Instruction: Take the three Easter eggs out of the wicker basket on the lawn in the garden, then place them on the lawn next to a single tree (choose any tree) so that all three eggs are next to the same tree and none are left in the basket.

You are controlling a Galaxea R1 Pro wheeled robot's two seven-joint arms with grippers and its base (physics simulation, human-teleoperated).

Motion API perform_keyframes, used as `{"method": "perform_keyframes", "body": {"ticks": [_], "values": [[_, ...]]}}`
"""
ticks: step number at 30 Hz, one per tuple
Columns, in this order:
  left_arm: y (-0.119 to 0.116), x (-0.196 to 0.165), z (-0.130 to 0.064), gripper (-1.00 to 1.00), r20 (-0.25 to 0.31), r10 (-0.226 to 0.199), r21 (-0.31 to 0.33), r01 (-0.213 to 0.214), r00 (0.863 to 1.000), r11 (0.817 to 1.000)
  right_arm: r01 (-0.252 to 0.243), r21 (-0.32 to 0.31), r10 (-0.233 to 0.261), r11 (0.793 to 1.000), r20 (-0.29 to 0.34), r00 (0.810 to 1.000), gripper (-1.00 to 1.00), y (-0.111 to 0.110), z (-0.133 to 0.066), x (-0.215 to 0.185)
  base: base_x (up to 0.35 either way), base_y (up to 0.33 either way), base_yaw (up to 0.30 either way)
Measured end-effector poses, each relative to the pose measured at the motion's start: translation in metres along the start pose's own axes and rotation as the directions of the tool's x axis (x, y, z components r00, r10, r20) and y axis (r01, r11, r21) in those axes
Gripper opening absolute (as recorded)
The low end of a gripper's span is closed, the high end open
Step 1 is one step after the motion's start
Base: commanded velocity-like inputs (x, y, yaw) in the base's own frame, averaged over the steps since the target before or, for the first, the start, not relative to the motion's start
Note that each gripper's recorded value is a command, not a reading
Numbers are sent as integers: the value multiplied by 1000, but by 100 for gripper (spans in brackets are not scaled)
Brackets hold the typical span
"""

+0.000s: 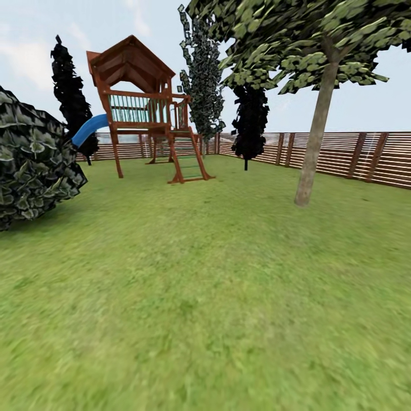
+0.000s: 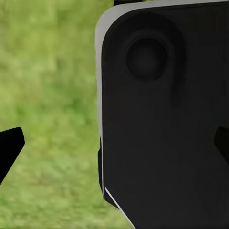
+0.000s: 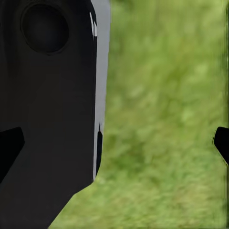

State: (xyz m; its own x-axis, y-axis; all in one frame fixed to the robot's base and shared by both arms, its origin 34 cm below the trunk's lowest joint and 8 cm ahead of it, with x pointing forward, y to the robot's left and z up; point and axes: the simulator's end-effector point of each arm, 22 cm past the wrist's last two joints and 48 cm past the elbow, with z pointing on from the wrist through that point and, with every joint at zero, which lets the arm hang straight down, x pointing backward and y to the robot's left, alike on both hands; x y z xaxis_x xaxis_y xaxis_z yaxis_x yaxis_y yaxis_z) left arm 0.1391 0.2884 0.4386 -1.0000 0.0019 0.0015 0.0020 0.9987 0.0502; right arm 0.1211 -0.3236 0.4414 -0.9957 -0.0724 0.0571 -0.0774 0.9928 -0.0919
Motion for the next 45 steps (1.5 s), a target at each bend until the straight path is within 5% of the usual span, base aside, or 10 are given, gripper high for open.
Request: {"method": "perform_keyframes", "body": {"ticks": [45], "values": [[2,0,0,100,1,0,0,0,1000,1000,1,-3,-1,1000,0,1000,100,2,0,0,294,-150,48]]}}
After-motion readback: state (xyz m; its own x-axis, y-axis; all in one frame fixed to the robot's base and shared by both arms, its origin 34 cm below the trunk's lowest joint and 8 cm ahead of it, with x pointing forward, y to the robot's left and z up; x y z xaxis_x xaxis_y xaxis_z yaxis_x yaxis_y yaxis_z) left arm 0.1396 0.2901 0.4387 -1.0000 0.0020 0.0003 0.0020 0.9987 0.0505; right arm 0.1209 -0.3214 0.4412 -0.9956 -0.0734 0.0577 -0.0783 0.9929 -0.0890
